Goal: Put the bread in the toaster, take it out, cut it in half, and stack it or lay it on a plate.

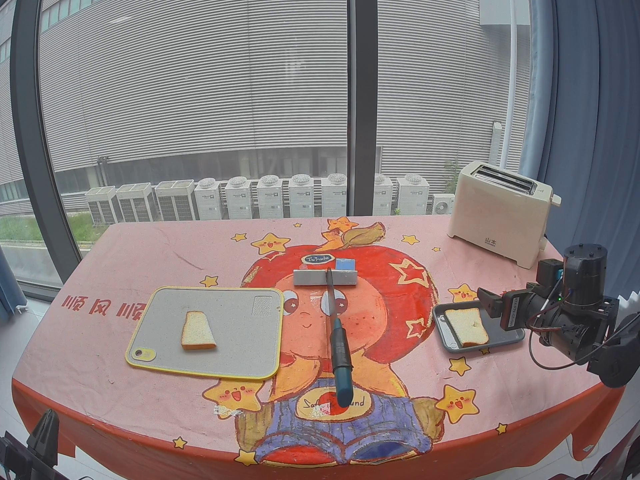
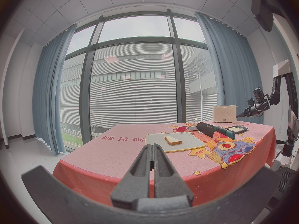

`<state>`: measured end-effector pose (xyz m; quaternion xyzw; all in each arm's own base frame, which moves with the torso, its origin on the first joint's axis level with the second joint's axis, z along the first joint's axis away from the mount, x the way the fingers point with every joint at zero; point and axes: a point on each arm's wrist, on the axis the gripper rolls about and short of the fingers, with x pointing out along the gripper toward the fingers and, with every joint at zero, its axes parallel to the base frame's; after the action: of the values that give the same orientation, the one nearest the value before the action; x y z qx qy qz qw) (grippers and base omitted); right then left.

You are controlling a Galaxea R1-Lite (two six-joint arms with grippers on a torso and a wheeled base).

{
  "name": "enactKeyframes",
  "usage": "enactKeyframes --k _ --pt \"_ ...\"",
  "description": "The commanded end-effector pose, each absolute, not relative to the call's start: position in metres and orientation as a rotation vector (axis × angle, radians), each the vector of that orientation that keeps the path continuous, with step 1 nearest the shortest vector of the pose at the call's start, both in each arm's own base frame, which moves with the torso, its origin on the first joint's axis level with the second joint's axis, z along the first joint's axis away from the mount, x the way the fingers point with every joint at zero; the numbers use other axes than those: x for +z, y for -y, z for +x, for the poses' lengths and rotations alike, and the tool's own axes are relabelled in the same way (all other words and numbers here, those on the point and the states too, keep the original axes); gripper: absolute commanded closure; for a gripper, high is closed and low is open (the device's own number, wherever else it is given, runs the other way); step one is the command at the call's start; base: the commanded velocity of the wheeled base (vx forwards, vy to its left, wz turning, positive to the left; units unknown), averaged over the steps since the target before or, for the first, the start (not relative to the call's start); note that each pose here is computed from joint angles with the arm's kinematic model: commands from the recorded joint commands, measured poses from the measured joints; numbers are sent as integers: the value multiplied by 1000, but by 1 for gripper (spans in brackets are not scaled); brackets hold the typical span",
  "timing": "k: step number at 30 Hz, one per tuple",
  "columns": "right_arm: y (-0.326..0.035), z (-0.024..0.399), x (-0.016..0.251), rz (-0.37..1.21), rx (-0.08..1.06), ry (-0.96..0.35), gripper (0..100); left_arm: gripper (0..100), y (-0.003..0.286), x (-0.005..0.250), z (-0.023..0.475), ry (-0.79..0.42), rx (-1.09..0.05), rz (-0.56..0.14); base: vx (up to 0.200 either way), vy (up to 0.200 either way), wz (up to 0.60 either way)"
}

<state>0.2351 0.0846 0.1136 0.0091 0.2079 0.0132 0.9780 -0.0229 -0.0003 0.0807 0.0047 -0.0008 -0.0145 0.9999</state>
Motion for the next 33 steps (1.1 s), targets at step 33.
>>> enactKeyframes --k 33 --pt "-11 253 160 50 -47 -146 0 100 0 75 -23 0 -29 9 0 0 0"
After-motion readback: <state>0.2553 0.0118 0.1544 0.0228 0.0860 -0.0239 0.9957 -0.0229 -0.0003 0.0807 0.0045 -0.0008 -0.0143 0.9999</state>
